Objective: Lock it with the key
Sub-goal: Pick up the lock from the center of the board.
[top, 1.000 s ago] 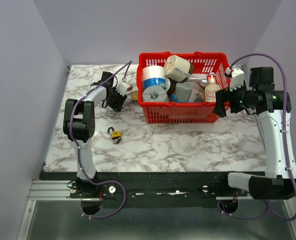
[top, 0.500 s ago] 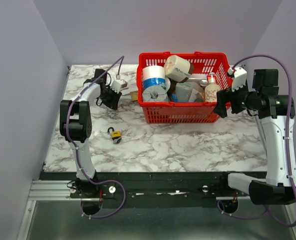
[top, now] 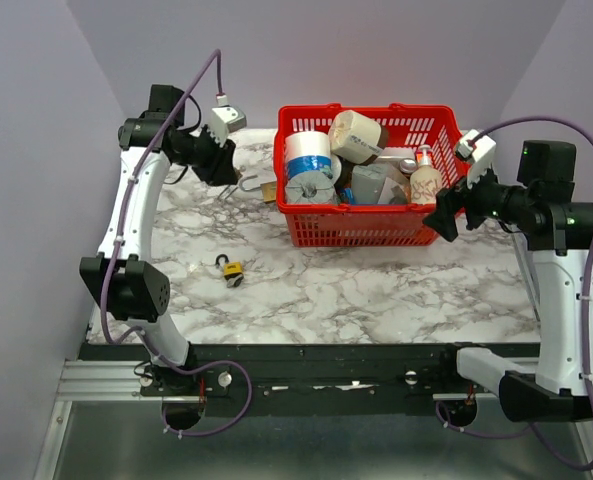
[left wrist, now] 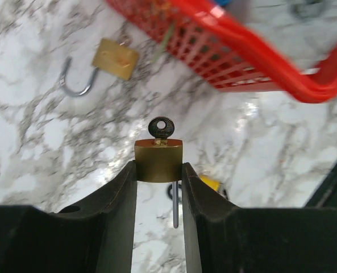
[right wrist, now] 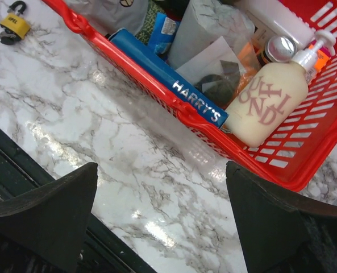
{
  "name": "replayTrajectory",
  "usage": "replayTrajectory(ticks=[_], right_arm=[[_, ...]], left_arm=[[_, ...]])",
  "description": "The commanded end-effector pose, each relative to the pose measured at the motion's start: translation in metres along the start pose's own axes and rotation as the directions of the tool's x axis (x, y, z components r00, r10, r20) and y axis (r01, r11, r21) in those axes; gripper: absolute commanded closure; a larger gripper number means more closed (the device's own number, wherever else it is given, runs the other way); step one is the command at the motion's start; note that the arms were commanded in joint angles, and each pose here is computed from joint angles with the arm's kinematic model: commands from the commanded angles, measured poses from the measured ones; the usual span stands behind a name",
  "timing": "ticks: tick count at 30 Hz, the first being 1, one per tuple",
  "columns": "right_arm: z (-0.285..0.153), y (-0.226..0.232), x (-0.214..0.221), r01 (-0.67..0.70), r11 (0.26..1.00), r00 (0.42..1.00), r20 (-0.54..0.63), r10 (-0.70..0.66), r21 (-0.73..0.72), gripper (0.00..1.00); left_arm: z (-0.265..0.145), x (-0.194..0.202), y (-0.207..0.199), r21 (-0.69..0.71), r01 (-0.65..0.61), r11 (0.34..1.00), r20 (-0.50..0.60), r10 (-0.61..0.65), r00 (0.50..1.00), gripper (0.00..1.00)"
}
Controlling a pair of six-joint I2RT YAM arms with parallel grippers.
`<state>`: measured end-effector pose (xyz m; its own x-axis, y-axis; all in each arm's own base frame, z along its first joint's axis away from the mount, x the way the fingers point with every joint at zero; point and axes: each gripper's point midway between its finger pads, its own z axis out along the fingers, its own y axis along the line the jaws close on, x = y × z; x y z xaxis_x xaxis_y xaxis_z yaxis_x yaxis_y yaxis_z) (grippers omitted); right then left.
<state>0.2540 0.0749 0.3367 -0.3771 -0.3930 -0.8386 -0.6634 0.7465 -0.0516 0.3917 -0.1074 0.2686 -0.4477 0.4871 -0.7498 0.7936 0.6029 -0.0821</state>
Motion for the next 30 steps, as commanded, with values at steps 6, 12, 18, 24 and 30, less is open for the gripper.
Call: replayTrajectory(ticks=[6, 12, 18, 24, 30], right_arm=[[-0.021, 0.044, -0.049, 0.418, 0.906, 0.885, 0.255, -0.389, -0.071, 0.0], [-0.018, 0.075, -0.073, 0.553, 0.827, 0.798, 0.349, -0.491, -0.101, 0.0], [-0.004, 0.119, -0.07, 0.657, 0.723, 0.736, 0.391, -0.552, -0.216, 0.0], [0.01, 0.163, -0.062, 0.796, 0.581, 0.588, 0.452, -0.671, -0.172, 0.04], [0.026, 0.2, -0.062, 0.85, 0.485, 0.52, 0.476, -0.71, -0.205, 0.2]], left_arm=[[-0.038, -0.022, -0.202, 0.542, 0.054, 0.839, 0.007, -0.069, 0.998, 1.0], [-0.05, -0.023, -0.28, 0.738, 0.117, 0.665, -0.075, -0.091, 0.993, 1.0], [-0.063, -0.009, -0.329, 0.829, 0.118, 0.547, -0.118, -0.036, 0.992, 0.99], [-0.065, -0.004, -0.345, 0.865, 0.149, 0.479, -0.152, -0.033, 0.988, 1.0], [-0.061, 0.001, -0.352, 0.872, 0.193, 0.45, -0.201, -0.031, 0.979, 1.0]])
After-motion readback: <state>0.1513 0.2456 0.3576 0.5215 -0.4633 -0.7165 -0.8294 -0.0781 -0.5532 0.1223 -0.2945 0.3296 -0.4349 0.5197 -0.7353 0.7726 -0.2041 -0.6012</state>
